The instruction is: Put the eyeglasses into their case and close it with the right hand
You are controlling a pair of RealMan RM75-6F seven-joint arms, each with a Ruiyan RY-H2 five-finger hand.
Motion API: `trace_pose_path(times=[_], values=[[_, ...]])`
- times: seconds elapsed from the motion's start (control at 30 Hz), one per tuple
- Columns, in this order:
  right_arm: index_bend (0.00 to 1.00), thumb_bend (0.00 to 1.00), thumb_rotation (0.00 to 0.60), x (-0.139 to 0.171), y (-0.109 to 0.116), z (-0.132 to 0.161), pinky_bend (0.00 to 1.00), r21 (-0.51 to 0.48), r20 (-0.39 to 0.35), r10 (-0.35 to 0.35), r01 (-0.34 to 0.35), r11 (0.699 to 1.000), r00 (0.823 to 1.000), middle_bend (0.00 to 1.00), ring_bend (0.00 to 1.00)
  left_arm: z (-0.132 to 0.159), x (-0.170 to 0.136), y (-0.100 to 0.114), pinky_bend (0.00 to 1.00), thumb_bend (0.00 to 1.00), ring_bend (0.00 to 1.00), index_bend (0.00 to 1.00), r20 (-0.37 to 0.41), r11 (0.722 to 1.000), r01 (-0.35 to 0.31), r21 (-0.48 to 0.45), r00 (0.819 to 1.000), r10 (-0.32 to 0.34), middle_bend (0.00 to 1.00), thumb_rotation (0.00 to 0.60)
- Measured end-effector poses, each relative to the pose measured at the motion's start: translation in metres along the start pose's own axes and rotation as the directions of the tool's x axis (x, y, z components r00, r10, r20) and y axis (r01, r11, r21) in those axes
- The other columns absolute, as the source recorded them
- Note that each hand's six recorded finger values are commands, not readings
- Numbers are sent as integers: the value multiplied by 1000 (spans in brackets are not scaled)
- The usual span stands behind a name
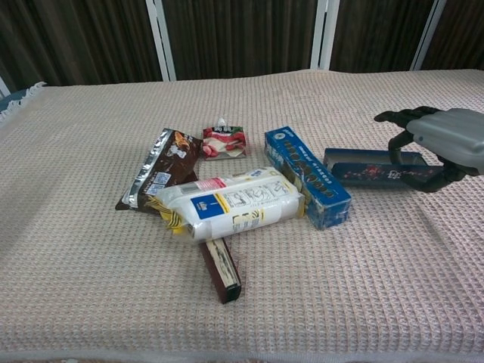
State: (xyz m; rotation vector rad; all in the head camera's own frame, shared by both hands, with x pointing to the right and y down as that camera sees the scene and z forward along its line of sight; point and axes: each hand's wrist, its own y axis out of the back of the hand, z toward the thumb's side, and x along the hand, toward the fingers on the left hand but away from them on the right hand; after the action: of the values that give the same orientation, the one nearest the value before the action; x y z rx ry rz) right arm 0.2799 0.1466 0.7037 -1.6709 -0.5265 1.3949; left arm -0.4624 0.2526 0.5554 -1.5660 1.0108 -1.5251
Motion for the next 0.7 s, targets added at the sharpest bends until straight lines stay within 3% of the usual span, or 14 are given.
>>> trace_pose_path(times=[0.33,0.7], values=[[722,649,600,8,10,-10,0,-120,3,28,-27,992,1000,136,0,-1,1,0,46,428,0,0,-6,1000,1,0,1000,-1,0,600],[722,649,600,-31,3,-25,0,-236,93,137,-112,965,986,136,0,1,2,-3,46,427,0,0,-3,1000,11,9,1000,-11,0,600]])
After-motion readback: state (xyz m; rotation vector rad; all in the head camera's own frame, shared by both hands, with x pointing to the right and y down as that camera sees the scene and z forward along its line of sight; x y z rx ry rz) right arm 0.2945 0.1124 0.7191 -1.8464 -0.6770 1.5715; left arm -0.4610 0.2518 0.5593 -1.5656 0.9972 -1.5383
